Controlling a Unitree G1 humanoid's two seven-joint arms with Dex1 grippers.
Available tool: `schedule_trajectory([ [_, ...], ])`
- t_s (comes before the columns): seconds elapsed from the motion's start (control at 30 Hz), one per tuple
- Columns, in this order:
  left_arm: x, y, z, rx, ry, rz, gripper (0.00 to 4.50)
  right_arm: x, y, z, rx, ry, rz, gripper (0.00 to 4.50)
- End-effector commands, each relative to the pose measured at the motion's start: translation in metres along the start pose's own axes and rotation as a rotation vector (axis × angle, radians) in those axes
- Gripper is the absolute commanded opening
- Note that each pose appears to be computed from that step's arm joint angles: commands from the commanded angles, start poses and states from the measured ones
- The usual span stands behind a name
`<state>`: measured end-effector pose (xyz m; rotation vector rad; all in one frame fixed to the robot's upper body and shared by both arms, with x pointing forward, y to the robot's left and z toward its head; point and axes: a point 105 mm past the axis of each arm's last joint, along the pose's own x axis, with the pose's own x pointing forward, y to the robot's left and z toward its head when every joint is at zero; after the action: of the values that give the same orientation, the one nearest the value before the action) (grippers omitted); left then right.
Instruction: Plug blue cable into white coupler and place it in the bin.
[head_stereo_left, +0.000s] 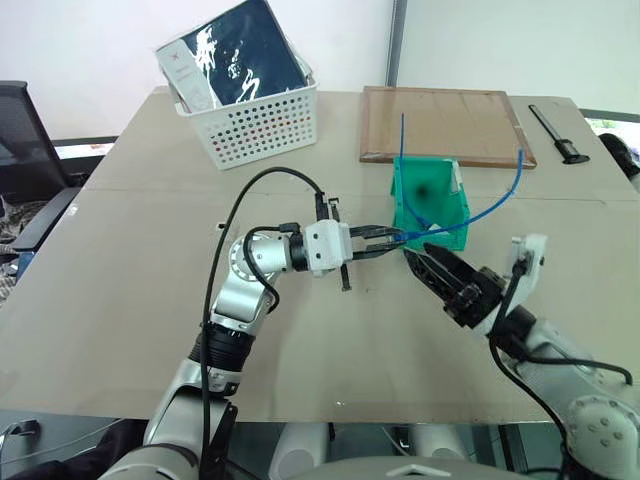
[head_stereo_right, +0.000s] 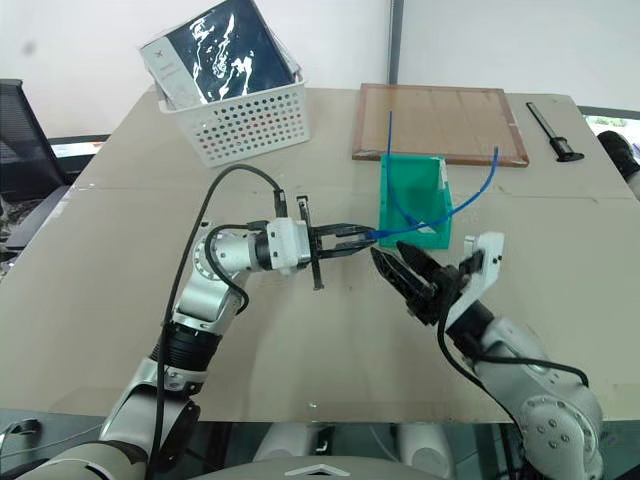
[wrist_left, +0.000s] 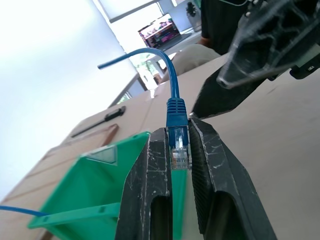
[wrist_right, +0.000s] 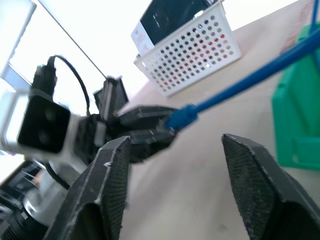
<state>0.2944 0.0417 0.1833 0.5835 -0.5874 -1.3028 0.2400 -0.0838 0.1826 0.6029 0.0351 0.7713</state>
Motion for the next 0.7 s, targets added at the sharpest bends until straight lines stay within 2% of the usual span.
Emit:
schedule_trajectory([
  [0.03, 0.0, 0.007, 0.012, 0.087, -0.031, 0.056, 0.0, 0.008, 0.008, 0.008, 0.036, -0.024, 0.035, 2.74],
  [0.47, 0.001, 0.006, 0.016, 0.119, -0.046, 0.079, 0.0, 0.02, 0.007, 0.016, 0.094, -0.042, 0.04, 2.74],
  [0.6, 0.0, 0.005, 0.015, 0.112, -0.047, 0.077, 0.0, 0.019, 0.007, 0.016, 0.092, -0.043, 0.035, 1.69],
  [0.7, 0.0, 0.004, 0.016, 0.109, -0.054, 0.07, 0.0, 0.019, 0.007, 0.016, 0.094, -0.04, 0.033, 1.69],
])
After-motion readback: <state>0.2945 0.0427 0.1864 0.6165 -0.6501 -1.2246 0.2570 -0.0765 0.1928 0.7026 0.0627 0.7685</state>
